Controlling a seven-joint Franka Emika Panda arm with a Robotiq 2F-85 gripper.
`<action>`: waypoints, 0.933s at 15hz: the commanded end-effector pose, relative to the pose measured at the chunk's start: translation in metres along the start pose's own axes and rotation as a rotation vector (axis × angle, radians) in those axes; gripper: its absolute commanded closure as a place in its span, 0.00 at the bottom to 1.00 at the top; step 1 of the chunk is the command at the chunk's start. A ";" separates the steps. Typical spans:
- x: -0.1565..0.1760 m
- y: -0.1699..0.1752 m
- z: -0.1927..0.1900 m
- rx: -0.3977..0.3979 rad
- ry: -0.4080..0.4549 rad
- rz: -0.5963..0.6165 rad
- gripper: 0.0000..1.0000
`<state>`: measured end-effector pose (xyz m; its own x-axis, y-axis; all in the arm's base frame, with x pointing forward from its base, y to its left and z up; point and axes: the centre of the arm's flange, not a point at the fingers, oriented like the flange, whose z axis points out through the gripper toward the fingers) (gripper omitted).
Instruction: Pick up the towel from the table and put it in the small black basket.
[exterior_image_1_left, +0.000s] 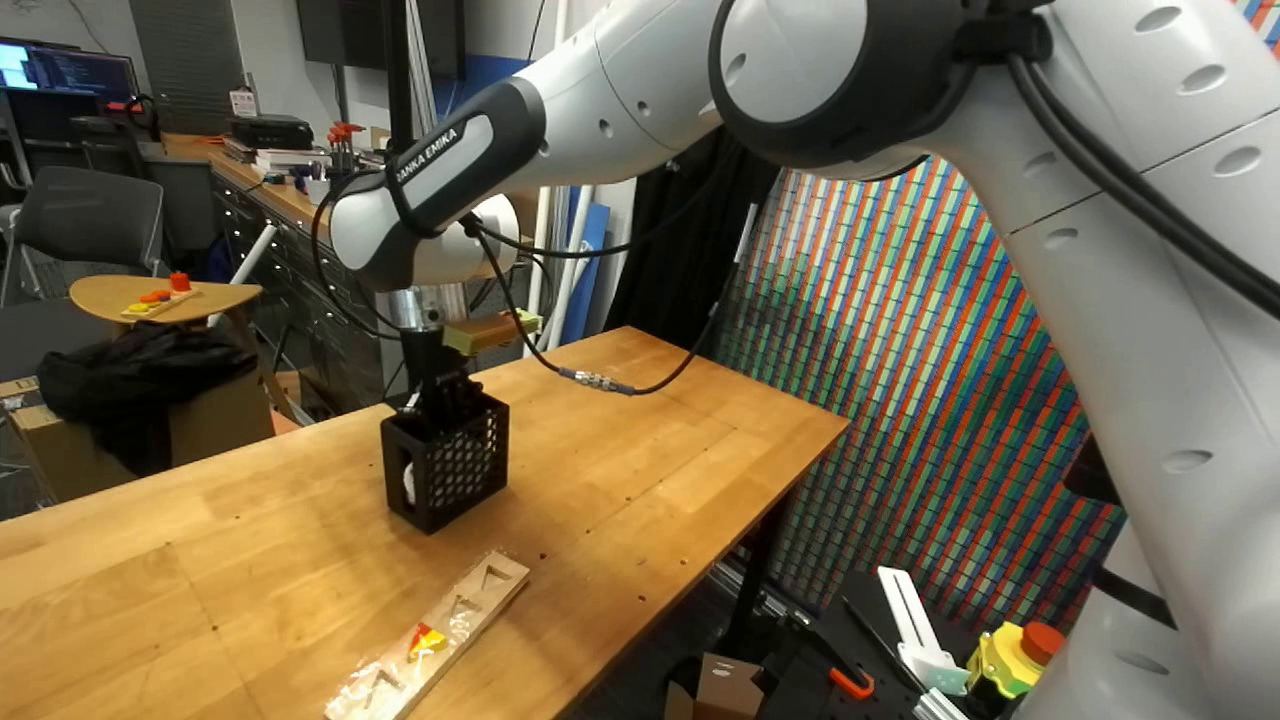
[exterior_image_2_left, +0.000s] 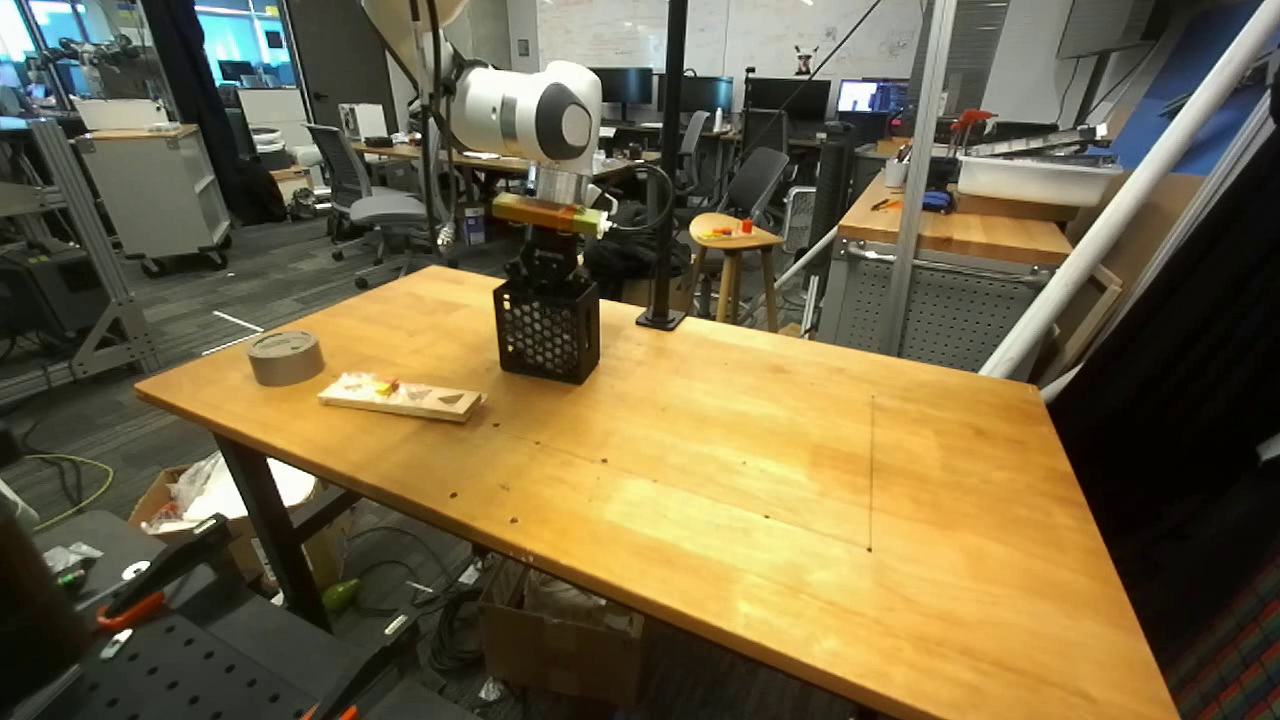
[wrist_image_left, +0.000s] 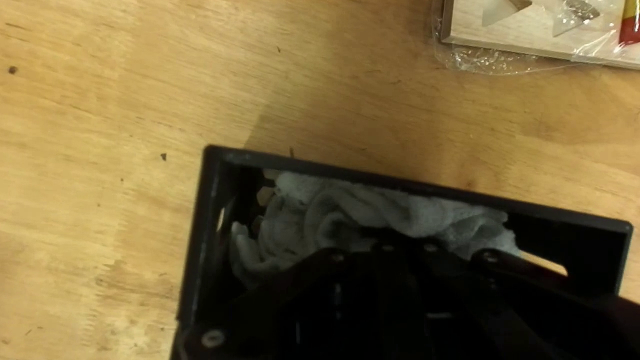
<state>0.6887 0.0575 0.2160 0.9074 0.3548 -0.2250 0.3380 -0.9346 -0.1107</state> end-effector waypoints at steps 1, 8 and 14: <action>0.002 0.010 0.014 0.042 0.021 -0.015 0.99; -0.005 0.006 0.009 0.060 0.030 -0.011 0.99; -0.020 -0.001 -0.043 -0.007 0.123 0.004 0.99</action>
<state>0.6934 0.0512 0.2250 0.9178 0.3573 -0.1734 0.3383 -0.9320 -0.1299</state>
